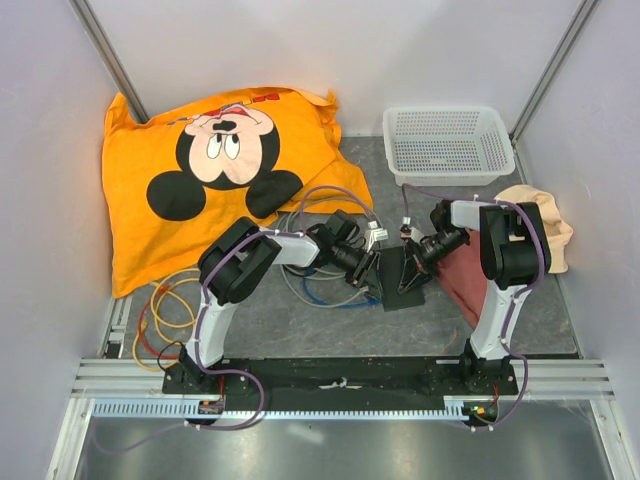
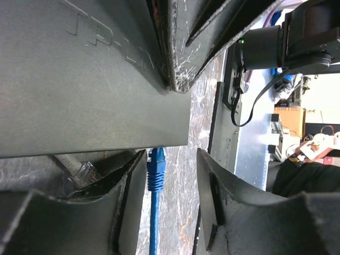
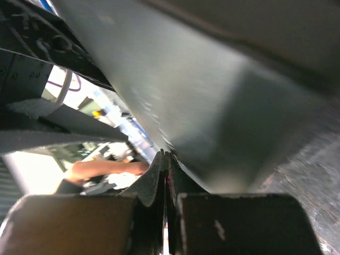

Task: Pull the plug from the switch port

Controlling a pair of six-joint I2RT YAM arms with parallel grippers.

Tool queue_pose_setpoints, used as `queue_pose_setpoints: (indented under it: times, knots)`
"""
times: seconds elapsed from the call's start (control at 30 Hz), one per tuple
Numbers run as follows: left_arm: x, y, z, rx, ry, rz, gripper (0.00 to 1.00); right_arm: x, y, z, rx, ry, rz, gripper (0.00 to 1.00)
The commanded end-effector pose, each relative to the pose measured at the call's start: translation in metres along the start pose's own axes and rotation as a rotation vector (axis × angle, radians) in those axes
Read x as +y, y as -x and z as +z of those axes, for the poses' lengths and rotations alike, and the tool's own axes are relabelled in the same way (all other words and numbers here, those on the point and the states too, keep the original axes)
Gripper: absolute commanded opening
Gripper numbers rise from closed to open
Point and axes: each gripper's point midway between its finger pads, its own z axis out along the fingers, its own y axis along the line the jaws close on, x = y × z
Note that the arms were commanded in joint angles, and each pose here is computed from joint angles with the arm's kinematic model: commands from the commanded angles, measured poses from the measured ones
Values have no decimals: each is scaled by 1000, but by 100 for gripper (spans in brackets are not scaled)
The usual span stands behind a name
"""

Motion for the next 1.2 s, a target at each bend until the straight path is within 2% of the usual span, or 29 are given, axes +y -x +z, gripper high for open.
queue_pose_setpoints:
  times: [0.0,0.33,0.6,0.67,0.87,1.03,1.17]
  knots:
    - [15,-20,5,28,29,-54,47,-53,20,2,-32,-155,-59,0]
    - [26,-25,11,45,35,-62,39,-58,21,5,-15,-152,-44,0]
    - [28,-31,14,64,56,-35,43,-58,24,5,-19,-150,-47,0]
    - [27,-33,17,73,56,-19,39,-58,23,5,-18,-149,-44,0]
    - [24,-41,23,95,61,6,35,-58,25,5,-22,-150,-46,0]
    - [26,-43,23,102,61,17,21,-58,26,5,-22,-150,-47,0]
    - [25,-45,22,109,53,27,19,-59,27,5,-22,-150,-47,0]
